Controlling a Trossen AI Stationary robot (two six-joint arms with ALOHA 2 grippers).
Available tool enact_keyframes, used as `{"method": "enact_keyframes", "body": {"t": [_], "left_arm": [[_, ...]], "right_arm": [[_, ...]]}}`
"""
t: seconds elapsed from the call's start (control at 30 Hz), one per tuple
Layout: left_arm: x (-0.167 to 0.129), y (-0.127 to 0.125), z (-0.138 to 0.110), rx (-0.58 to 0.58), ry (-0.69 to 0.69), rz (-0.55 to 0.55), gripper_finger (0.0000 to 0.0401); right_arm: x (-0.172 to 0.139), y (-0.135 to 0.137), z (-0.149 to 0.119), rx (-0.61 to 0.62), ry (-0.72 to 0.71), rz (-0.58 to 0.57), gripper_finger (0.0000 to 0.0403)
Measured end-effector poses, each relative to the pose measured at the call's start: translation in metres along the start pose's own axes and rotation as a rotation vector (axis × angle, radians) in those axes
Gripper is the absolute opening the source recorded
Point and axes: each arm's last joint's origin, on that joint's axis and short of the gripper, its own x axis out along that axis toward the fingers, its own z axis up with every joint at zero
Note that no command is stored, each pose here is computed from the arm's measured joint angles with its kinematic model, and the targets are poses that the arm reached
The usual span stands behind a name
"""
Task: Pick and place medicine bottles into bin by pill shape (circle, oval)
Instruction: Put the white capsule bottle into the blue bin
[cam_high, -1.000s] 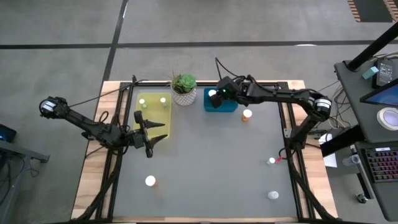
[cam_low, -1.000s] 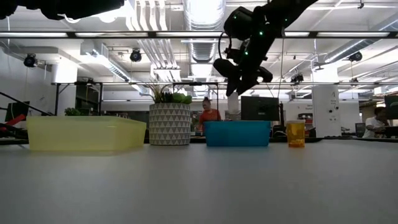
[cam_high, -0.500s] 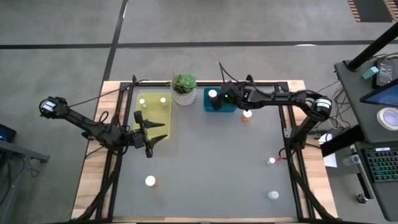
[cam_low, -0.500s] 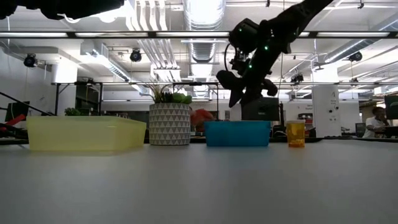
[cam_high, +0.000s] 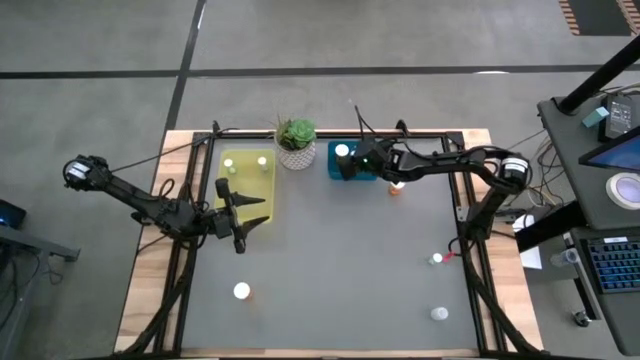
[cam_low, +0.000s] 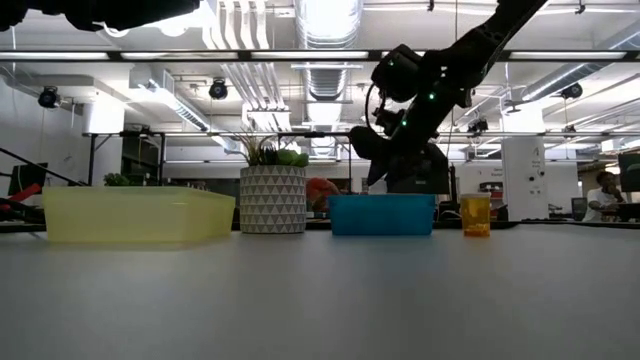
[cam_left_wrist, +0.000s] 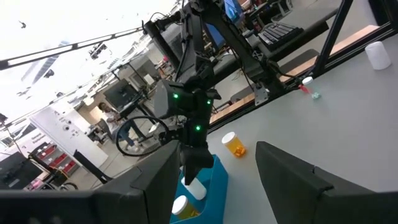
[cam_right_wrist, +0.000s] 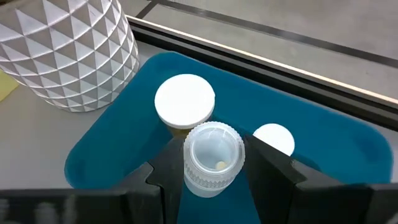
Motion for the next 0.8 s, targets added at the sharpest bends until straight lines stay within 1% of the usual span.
{"method": "enact_keyframes", "body": {"t": [0.33, 0.8], "left_arm": [[0.0, 0.0, 0.0, 0.002, 0.004, 0.001, 0.0196], [0.0, -0.001, -0.001, 0.004, 0.008, 0.003, 0.0196]], "right_arm": [[0.014, 0.004, -0.006, -0.009, 0.017, -0.009, 0.0141], [0.015, 0.003, -0.009, -0.019, 0.038, -0.021, 0.0141]]}}
